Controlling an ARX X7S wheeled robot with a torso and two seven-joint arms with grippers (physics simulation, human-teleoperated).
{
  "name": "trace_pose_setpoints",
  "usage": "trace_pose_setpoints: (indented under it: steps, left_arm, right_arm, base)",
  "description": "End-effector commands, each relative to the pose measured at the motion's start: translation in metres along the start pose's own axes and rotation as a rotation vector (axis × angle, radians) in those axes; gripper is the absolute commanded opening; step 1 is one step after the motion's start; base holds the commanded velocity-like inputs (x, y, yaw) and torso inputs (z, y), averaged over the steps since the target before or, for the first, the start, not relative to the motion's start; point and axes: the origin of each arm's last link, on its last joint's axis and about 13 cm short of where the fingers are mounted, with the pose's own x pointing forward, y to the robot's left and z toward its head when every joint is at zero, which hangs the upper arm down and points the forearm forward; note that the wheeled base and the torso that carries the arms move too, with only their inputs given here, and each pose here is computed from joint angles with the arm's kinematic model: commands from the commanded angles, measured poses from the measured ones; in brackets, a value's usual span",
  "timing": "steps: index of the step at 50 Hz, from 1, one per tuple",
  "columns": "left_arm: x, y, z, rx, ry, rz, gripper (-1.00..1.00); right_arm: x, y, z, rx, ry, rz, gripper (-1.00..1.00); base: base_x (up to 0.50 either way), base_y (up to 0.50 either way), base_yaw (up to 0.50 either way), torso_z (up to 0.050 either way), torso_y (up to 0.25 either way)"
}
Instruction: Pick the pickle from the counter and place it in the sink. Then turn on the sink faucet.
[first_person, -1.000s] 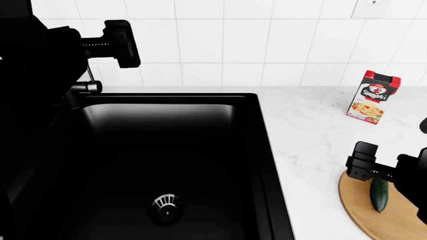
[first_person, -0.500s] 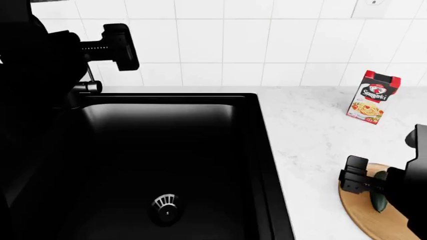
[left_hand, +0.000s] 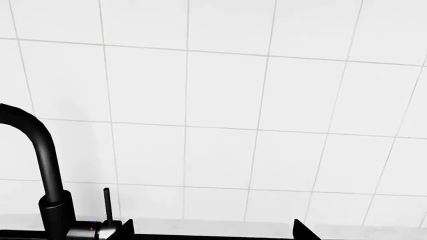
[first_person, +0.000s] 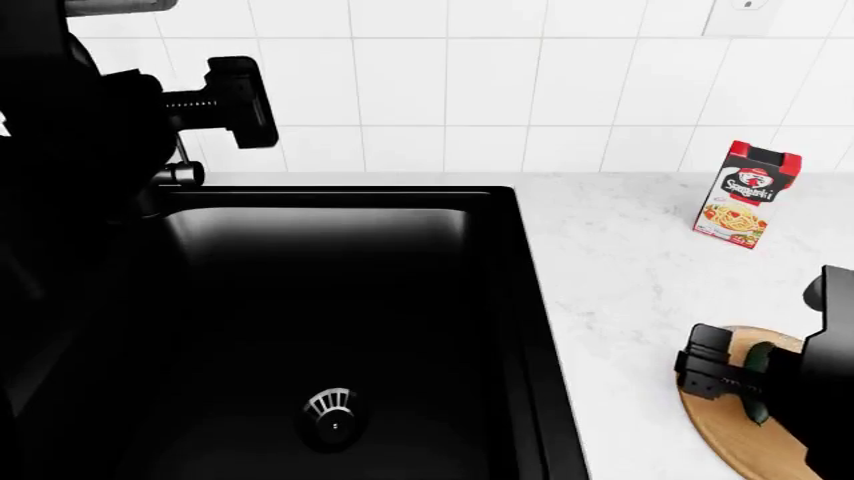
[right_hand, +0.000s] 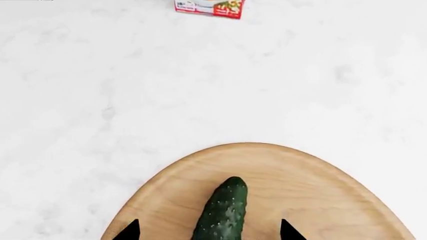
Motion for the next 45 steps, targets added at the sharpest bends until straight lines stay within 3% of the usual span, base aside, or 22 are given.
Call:
trace_pose_setpoints:
  steps: [1, 19, 25, 33, 40, 45]
  left_arm:
    - [0.001, 0.001, -0.003, -0.002, 0.004, 0.002, 1.00]
    - [0.000, 0.001, -0.006, -0.005, 0.012, 0.001, 1.00]
    - [0.001, 0.001, -0.006, -0.007, 0.012, 0.000, 1.00]
    - [0.002, -0.001, -0.002, -0.004, 0.005, -0.001, 1.00]
    - [0.006, -0.002, 0.001, -0.007, 0.002, -0.004, 1.00]
    - [0.008, -0.003, 0.005, -0.003, -0.001, -0.006, 1.00]
  right_arm:
    - [0.004, 0.000, -0.004, 0.017, 0.013, -0.003, -1.00]
    - [0.003, 0.003, -0.004, 0.008, -0.001, 0.016, -1.00]
    - [-0.011, 0.003, 0.011, -0.004, -0.081, 0.044, -1.00]
    - [-0.026, 0.014, 0.029, -0.061, -0.188, 0.145, -1.00]
    - [-0.036, 0.042, 0.041, -0.198, -0.253, 0.378, -1.00]
    - [-0.038, 0.062, 0.044, -0.256, -0.262, 0.476, -1.00]
  base:
    - [0.00, 0.00, 0.00, 0.000, 0.000]
    - [0.00, 0.00, 0.00, 0.000, 0.000]
    - [0.00, 0.00, 0.00, 0.000, 0.000]
    - [0.00, 0.00, 0.00, 0.000, 0.000]
    - [0.00, 0.00, 0.00, 0.000, 0.000]
    - [0.00, 0.00, 0.00, 0.000, 0.000]
